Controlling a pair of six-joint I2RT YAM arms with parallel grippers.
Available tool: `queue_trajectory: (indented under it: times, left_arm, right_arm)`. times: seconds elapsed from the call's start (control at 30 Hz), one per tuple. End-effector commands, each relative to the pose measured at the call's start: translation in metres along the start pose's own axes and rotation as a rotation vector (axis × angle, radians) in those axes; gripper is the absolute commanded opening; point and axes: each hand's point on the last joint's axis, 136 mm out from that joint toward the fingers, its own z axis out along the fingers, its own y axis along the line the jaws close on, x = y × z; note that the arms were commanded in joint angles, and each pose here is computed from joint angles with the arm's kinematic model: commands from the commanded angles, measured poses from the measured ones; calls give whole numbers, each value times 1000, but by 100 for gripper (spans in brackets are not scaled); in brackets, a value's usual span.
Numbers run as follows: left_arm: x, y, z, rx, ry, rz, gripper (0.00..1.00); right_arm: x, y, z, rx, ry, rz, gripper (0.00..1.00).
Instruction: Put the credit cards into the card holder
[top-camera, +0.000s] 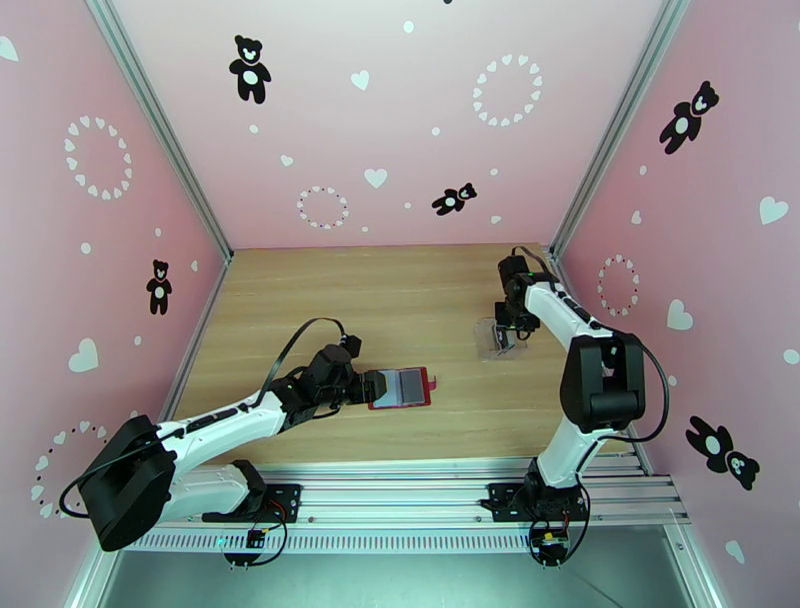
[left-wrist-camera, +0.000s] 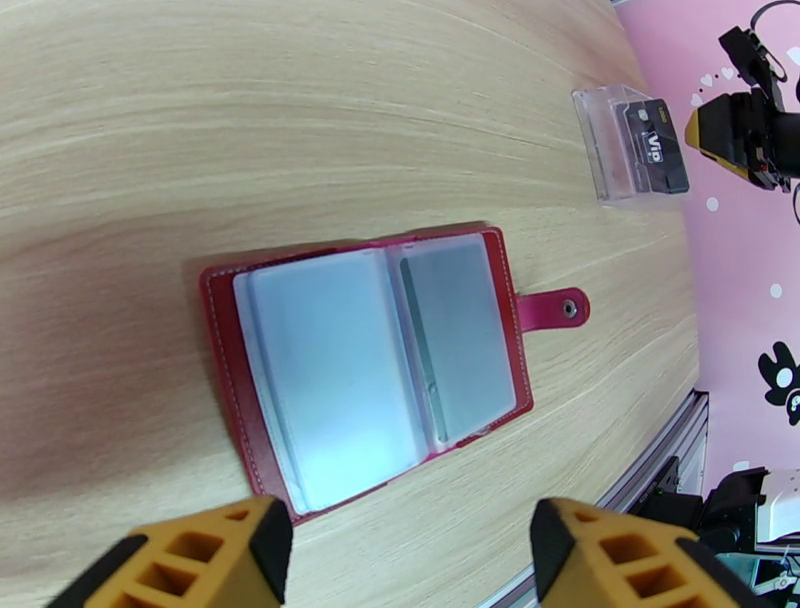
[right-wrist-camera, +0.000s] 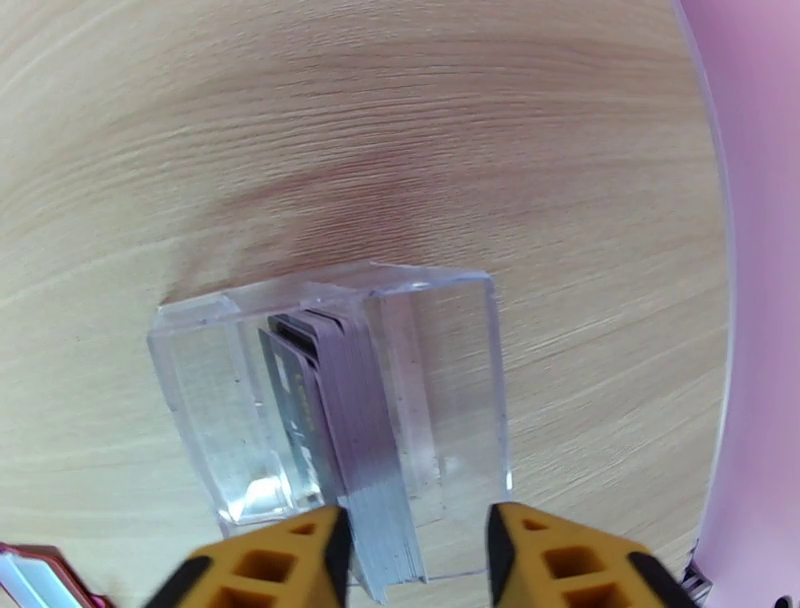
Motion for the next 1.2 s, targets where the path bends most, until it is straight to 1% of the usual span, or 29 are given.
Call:
queue_trajectory:
  times: [0.0,0.13,0.7,0.97,1.17]
  left_arm:
    - [-3,-2,-2,11,-6,-5,68]
    - [-3,-3,-1,15,-3,-8,68]
    - [-1,-2,1,15,5,-13,68]
    - [-1,-2,1,18,3,-16,68]
    - [0,-1,0,15,1,-16,68]
  right_arm:
    - [4,3,2,-23,22,-3,51]
    - [7,4,15,-5,53,-7,51]
    - [14,7,33,8,103,-17,50]
    - [11,1,28,32,85,-9,50]
    - [6,-10,12,67,24,19,48]
